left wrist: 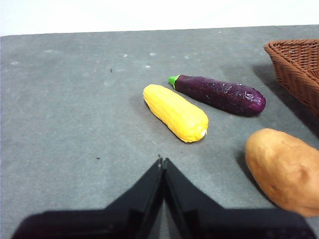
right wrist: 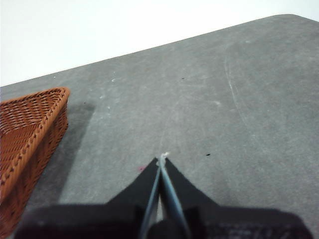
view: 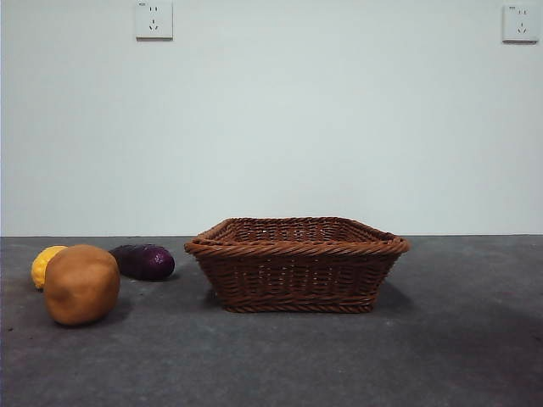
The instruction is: Help me put the vegetables on the table into the basket
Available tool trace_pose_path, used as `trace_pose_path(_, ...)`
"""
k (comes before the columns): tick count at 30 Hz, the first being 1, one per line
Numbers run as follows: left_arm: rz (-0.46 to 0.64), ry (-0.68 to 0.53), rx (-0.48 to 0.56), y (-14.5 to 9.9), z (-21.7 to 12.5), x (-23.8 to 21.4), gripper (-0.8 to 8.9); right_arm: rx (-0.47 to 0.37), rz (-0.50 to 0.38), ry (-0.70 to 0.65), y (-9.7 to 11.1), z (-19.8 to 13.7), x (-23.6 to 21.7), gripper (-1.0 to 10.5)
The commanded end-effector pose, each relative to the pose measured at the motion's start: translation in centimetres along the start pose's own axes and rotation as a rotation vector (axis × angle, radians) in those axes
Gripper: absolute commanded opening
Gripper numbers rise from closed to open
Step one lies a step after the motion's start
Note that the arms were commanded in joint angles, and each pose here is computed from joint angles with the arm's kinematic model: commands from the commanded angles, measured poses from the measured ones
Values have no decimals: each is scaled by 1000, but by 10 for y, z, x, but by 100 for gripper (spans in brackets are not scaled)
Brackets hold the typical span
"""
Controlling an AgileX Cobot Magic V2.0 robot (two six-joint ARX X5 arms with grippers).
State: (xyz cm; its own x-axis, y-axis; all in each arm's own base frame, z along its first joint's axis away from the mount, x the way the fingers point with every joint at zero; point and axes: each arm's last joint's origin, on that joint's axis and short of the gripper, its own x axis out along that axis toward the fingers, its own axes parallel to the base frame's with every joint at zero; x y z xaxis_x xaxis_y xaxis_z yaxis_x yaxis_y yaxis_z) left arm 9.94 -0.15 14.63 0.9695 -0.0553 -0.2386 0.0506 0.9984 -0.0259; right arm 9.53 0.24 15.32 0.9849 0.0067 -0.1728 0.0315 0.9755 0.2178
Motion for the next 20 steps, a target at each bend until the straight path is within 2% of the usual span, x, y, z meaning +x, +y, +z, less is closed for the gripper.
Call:
trace_pose_path(1,-3,-16,-56,0,3,-1,-5,35,23,-4,1,2,-1,-8)
trace_pose_path(5,-59,-39,-127,-2,22,-9,-6,68,82,-38,7,21,-9,-9)
trace_pose_path(12,-92,-85,-174,-5,73,-30,-6,61,112,-92,19,75,-30,-9)
trace_pose_path(16,-156,-58,-175,-8,107,-44,-6,23,138,-52,28,108,-41,-9)
trace_pose_path(20,-260,-6,-141,-12,143,-56,-6,-58,170,62,37,142,-49,-9)
